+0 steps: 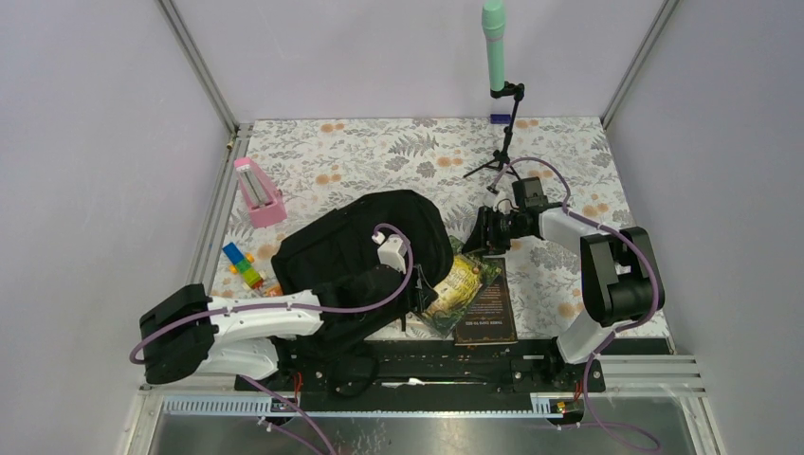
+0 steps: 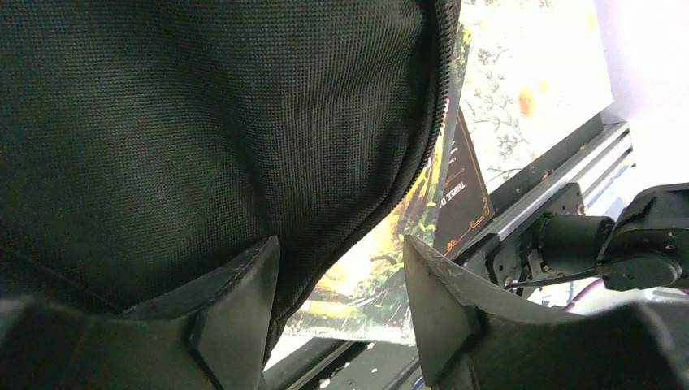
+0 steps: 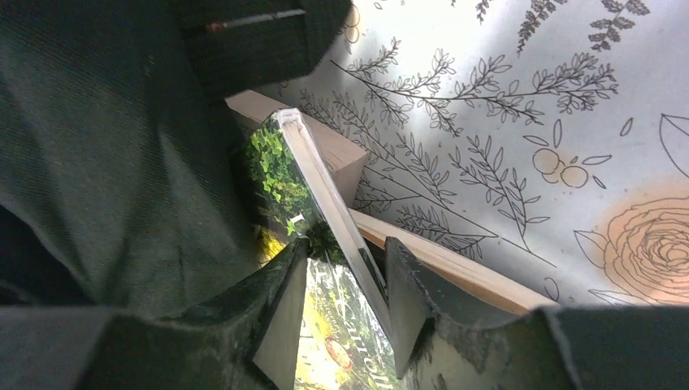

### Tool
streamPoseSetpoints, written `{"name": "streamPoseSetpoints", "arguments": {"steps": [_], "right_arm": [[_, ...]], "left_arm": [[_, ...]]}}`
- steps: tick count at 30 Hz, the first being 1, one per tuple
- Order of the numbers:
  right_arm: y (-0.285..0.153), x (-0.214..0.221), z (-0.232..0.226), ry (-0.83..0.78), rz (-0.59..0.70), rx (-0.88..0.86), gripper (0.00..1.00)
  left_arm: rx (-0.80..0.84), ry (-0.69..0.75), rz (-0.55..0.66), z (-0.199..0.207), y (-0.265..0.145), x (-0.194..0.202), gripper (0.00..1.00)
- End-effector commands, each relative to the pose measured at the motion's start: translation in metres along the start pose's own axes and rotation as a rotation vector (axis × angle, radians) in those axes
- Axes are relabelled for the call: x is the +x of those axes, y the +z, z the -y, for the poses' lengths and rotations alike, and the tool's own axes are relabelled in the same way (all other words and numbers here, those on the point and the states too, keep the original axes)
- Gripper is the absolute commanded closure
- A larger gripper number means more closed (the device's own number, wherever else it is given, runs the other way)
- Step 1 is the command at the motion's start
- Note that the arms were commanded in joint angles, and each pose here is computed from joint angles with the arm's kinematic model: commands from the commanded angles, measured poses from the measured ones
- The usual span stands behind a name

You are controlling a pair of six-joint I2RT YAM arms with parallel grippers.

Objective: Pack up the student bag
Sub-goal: Pick up the book from the center of the board.

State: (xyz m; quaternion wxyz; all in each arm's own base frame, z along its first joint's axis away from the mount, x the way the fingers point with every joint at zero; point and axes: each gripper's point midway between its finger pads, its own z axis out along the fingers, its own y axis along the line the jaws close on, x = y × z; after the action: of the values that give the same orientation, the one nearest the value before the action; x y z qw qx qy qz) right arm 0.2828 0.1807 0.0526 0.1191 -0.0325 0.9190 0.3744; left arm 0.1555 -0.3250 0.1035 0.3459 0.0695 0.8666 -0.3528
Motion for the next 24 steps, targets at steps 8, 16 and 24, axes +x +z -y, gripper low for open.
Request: {"name": "streamPoseSetpoints", "arguments": {"steps": [8, 16, 24], "right_arm": [[-0.014, 0.015, -0.051, 0.004, -0.027, -0.262, 0.66], [-0.016, 0.028, -0.061, 0.009, -0.061, -0.352, 0.67], [-0.028, 0.025, -0.072, 0.019, -0.009, -0.352, 0.96]], "left_arm": [[0.024, -0.09, -0.071, 0.0, 0.014, 0.027, 0.61], [-0.021, -0.069, -0.069, -0.012, 0.017, 0.03, 0.77], [-0.016, -0.041, -0.038, -0.008, 0.009, 0.018, 0.77]]}}
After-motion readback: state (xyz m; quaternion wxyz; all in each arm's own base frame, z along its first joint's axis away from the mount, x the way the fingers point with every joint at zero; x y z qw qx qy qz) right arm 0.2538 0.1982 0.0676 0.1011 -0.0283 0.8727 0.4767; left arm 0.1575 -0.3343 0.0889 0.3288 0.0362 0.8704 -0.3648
